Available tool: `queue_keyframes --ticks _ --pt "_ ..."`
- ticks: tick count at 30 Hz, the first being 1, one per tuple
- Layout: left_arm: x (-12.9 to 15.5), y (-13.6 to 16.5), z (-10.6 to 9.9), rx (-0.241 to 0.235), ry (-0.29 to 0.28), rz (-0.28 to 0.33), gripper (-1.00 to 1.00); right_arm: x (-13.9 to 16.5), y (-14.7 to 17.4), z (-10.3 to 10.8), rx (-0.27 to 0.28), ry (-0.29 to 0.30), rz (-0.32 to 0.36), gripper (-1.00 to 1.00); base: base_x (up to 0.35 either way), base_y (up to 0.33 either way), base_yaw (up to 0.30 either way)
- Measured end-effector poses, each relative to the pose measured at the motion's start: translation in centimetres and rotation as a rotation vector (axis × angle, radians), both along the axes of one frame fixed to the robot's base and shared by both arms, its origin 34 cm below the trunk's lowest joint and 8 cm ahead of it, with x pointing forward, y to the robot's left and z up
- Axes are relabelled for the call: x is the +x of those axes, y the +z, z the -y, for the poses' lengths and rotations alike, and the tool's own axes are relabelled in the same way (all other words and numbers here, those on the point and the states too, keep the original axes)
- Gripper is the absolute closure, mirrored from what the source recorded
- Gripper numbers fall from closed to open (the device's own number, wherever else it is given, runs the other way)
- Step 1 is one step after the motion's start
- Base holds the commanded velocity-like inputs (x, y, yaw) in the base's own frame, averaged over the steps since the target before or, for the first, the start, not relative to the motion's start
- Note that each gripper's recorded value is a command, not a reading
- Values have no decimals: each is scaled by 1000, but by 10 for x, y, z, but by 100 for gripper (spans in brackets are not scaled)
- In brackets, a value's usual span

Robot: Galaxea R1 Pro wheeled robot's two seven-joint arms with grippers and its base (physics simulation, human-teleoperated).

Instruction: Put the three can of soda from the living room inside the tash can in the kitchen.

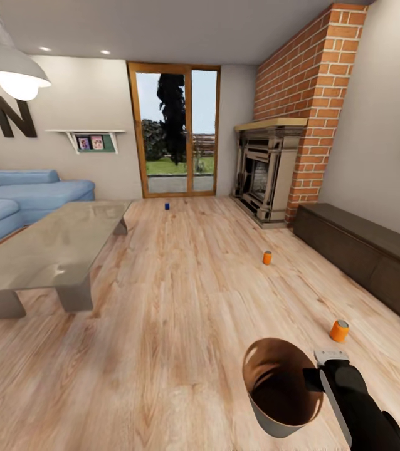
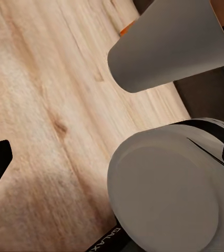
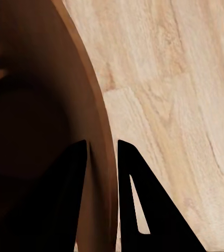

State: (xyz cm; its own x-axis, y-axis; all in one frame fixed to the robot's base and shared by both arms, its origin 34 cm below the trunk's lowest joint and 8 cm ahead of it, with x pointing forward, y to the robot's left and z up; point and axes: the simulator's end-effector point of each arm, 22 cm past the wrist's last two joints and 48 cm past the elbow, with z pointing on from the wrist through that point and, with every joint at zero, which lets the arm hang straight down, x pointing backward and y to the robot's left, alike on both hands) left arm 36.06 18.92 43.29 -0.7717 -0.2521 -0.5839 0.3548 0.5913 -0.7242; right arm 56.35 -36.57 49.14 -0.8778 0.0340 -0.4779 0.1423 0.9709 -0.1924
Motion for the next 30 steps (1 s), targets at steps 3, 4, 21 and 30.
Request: queue_keyframes --ticks 3,4,21,30 --pt "0 0 0 0 0 0 -100 0 0 0 -1 0 -2 100 0 0 -267" --pt "0 0 0 0 0 0 -100 0 0 0 -1 0 -2 100 0 0 -267" --pt "0 0 0 0 0 0 -100 0 -1 0 -1 0 -2 100 0 0 -267" --pt "0 0 0 1 0 0 -100 0 -1 0 -1 0 -2 100 0 0 -265"
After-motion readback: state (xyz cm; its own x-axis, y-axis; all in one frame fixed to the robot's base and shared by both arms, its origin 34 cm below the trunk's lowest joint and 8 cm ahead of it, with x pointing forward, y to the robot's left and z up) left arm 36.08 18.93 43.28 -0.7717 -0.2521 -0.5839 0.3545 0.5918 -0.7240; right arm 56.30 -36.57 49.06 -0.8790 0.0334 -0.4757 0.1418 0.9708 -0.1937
